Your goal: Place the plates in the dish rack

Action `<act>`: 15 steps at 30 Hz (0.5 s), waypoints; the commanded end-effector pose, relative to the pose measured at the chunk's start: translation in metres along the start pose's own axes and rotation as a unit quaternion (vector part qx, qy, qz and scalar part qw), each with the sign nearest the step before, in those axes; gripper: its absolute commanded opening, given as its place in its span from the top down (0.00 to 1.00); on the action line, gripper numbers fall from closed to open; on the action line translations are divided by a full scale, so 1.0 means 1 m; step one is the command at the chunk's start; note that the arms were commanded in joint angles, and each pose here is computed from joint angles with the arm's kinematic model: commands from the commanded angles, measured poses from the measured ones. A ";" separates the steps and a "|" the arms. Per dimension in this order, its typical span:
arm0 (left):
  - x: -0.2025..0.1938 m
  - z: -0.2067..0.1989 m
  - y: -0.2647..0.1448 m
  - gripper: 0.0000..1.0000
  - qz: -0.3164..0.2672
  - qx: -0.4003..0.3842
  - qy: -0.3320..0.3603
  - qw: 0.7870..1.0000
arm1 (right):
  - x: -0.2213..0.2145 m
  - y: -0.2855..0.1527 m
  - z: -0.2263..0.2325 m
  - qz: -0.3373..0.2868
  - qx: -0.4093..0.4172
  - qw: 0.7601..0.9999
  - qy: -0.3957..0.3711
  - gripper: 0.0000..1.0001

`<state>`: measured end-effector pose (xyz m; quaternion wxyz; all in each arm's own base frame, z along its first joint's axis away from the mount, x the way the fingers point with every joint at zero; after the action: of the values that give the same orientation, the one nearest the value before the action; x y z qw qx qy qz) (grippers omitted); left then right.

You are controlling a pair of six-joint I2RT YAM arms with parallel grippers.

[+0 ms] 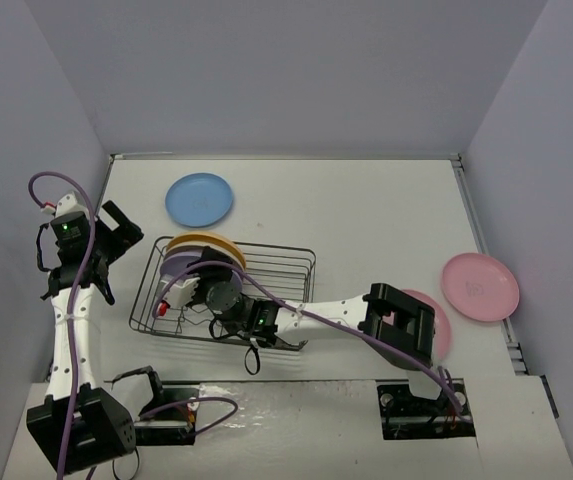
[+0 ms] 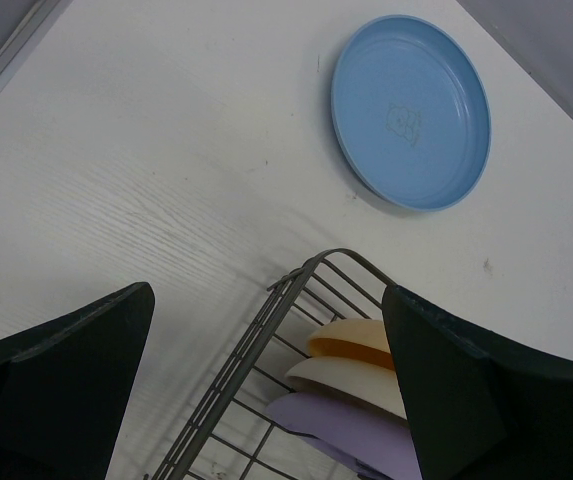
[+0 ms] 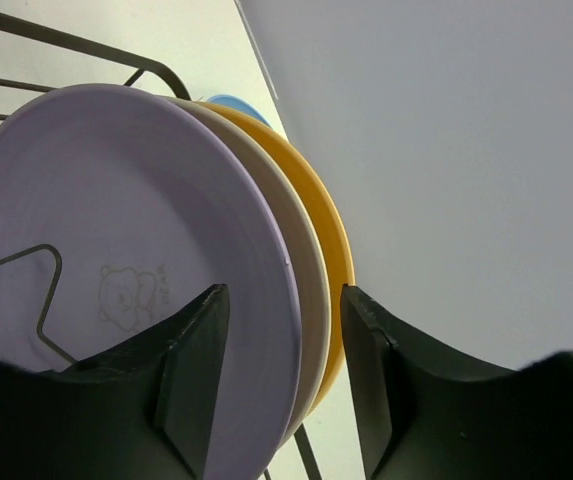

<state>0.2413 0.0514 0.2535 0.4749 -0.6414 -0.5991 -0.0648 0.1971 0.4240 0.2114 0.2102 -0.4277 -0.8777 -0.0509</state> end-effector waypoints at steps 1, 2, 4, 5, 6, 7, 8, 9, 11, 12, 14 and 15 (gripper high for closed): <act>0.017 -0.014 -0.008 0.03 -0.036 -0.029 0.008 0.999 | 0.017 -0.009 -0.048 -0.034 -0.068 0.993 0.089 0.31; 0.017 -0.014 -0.009 0.03 -0.037 -0.028 0.009 0.999 | 0.019 -0.011 -0.053 -0.041 -0.067 0.992 0.097 0.27; 0.019 -0.015 -0.011 0.03 -0.041 -0.026 0.011 0.999 | 0.025 -0.016 -0.065 -0.060 -0.063 0.989 0.116 0.22; 0.021 -0.015 -0.012 0.03 -0.043 -0.027 0.011 0.999 | 0.028 -0.020 -0.074 -0.071 -0.059 0.987 0.133 0.20; 0.022 -0.016 -0.012 0.03 -0.044 -0.028 0.012 0.999 | 0.030 -0.025 -0.084 -0.083 -0.053 0.983 0.153 0.18; 0.023 -0.017 -0.012 0.03 -0.045 -0.030 0.012 0.998 | 0.033 -0.027 -0.094 -0.098 -0.054 0.978 0.175 0.16; 0.025 -0.020 -0.012 0.03 -0.045 -0.033 0.012 0.998 | 0.028 -0.027 -0.106 -0.104 -0.046 0.974 0.197 0.14; 0.027 -0.022 -0.012 0.03 -0.043 -0.037 0.013 0.998 | 0.024 -0.029 -0.116 -0.111 -0.036 0.969 0.218 0.13; 0.033 -0.028 -0.010 0.03 -0.038 -0.046 0.014 0.998 | 0.018 -0.033 -0.137 -0.128 -0.029 0.956 0.261 0.11; 0.036 -0.031 -0.009 0.03 -0.035 -0.053 0.016 0.998 | 0.011 -0.034 -0.147 -0.127 -0.032 0.952 0.277 0.08; 0.043 -0.039 -0.004 0.03 -0.027 -0.067 0.021 0.997 | -0.007 -0.037 -0.166 -0.112 -0.050 0.947 0.296 0.03; 0.047 -0.043 -0.001 0.03 -0.022 -0.076 0.025 0.997 | -0.017 -0.039 -0.174 -0.100 -0.065 0.943 0.310 0.00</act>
<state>0.2516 0.0529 0.2695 0.4686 -0.6488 -0.5951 -0.0730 0.2143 0.3784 0.3032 0.3751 -0.3457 -0.8472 -0.1486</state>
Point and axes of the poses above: each gripper's point midway between its finger pads, its own y axis out along the fingers, its own z axis along the line the jaws close on, x = y × z, the point moved 9 cm from there along -y, back along the fingers, and after that the axes turned 11 degrees about -y, right-handed, at the moved point
